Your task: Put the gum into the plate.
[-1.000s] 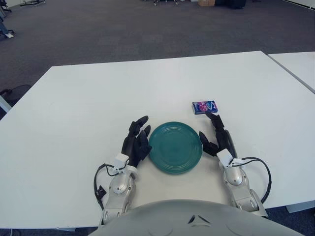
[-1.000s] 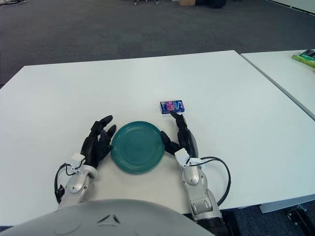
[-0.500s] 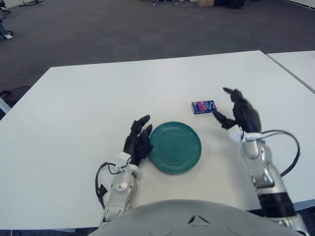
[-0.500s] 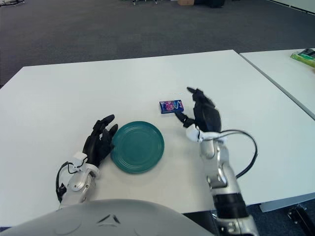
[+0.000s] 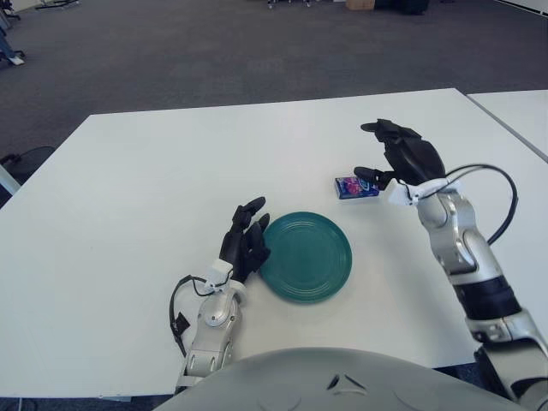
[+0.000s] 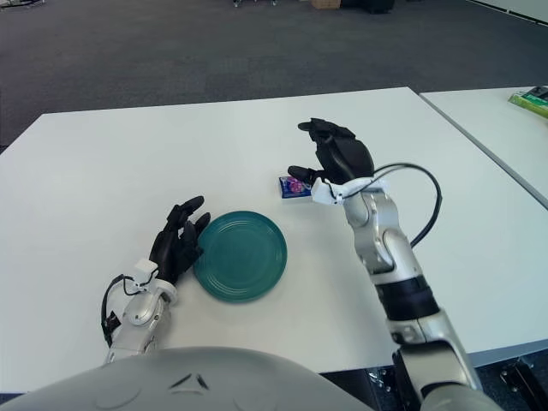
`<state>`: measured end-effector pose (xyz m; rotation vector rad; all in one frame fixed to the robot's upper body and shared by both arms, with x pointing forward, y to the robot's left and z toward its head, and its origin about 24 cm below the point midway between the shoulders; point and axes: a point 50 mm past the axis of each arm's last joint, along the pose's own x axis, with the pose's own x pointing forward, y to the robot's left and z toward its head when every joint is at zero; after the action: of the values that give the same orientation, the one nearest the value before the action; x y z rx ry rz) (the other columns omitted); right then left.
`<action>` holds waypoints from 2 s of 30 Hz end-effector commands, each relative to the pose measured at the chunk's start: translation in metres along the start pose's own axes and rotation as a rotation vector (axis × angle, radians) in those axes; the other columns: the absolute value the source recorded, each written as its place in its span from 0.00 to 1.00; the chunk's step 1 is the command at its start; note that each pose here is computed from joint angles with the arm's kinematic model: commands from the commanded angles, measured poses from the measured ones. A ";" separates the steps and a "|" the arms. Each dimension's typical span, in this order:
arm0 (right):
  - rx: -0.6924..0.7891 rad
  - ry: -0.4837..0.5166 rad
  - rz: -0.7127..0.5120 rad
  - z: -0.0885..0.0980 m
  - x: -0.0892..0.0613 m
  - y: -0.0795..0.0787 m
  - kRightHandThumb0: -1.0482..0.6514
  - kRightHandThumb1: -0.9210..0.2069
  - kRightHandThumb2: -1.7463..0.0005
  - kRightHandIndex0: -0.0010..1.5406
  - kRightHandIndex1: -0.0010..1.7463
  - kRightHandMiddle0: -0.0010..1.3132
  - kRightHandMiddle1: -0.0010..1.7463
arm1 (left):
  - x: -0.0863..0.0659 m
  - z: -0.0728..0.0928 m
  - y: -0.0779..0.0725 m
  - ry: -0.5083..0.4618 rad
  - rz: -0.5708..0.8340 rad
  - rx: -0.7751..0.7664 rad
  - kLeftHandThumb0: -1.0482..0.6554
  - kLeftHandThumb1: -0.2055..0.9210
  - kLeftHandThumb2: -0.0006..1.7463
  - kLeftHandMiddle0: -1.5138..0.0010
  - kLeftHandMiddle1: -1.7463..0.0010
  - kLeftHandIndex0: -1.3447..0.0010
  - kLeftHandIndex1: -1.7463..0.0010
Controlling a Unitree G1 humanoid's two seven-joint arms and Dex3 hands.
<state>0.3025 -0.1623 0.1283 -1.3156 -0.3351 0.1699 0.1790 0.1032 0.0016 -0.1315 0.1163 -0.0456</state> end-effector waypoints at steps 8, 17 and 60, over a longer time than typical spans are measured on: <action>-0.098 -0.069 0.096 0.000 0.017 0.022 0.19 0.00 0.66 0.20 0.01 0.03 0.40 | -0.005 -0.016 -0.001 0.076 0.008 0.001 0.12 1.00 0.57 0.67 1.00 0.88 0.56; -0.123 -0.092 0.158 0.001 0.024 0.034 0.18 0.00 0.64 0.19 0.00 0.01 0.40 | -0.005 -0.015 -0.001 0.070 0.010 -0.007 0.13 1.00 0.57 0.67 0.99 0.88 0.56; -0.046 0.026 0.343 -0.019 0.007 0.121 0.19 0.00 0.62 0.24 0.00 0.00 0.39 | -0.007 -0.017 -0.002 0.085 0.036 -0.053 0.12 1.00 0.56 0.64 0.99 0.88 0.58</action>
<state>0.3188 -0.1512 0.0131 -1.4099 -0.0904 0.4387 0.1786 0.1030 0.0011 -0.1611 0.1123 -0.0275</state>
